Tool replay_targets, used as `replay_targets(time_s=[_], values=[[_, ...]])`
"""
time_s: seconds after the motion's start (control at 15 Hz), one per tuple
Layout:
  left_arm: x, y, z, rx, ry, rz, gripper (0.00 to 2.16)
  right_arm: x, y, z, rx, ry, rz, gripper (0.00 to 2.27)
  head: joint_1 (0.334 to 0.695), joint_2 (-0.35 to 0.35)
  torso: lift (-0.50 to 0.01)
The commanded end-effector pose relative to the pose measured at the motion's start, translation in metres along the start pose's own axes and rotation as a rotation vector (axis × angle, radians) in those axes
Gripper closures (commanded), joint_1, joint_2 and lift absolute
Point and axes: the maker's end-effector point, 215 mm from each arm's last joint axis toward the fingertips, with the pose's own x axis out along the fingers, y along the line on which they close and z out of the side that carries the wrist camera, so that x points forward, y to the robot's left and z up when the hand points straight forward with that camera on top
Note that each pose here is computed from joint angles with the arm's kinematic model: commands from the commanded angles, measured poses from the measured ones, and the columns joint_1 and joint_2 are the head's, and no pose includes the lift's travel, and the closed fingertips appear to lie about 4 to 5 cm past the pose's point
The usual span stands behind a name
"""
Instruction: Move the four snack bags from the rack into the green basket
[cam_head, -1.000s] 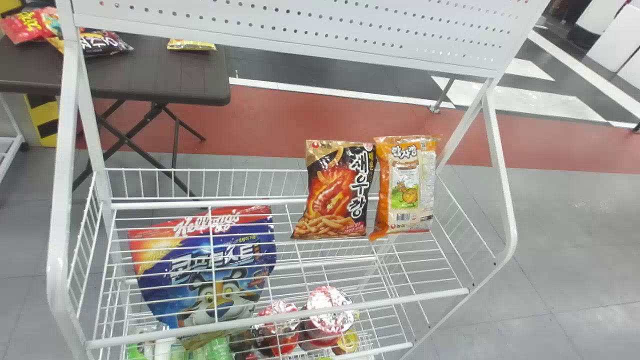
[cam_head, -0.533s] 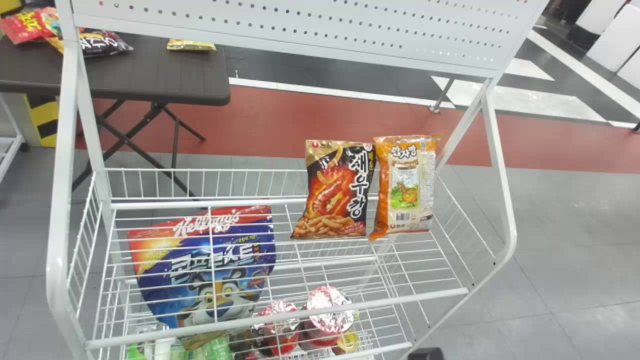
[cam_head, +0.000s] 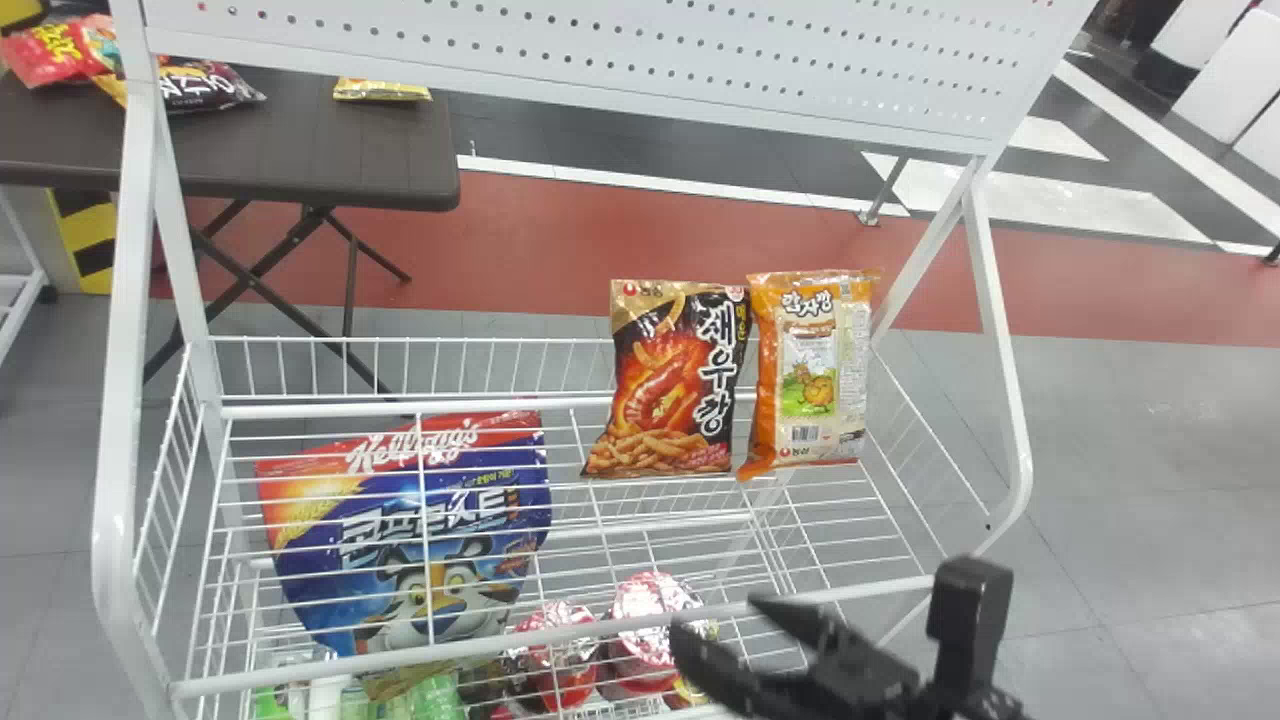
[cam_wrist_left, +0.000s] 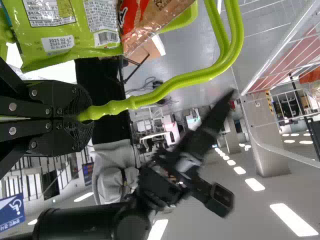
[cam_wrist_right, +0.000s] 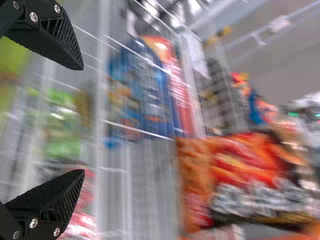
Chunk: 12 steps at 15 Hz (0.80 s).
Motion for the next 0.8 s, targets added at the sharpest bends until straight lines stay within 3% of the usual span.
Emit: replay_targets(time_s=[0.0, 0.27, 0.67, 0.73], values=[[0.003, -0.001, -0.002, -0.002, 0.008, -0.003, 1.5, 0.035, -0.016, 0.072, -0.116, -0.221, -0.081, 0.08, 0.695, -0.35, 0.0], [0.0, 0.001, -0.004, -0.011, 0.005, 0.001, 1.5, 0.089, -0.044, 0.126, -0.213, -0.377, -0.24, 0.09, 0.695, -0.35, 0.0], [-0.003, 0.003, 0.002, -0.006, 0.002, 0.0, 1.5, 0.165, -0.064, 0.118, -0.251, -0.275, -0.248, 0.13, 0.695, -0.35, 0.0], [-0.004, 0.004, 0.002, -0.008, -0.002, 0.001, 1.5, 0.171, -0.061, 0.117, -0.253, -0.263, -0.232, 0.3, 0.695, -0.35, 0.0]])
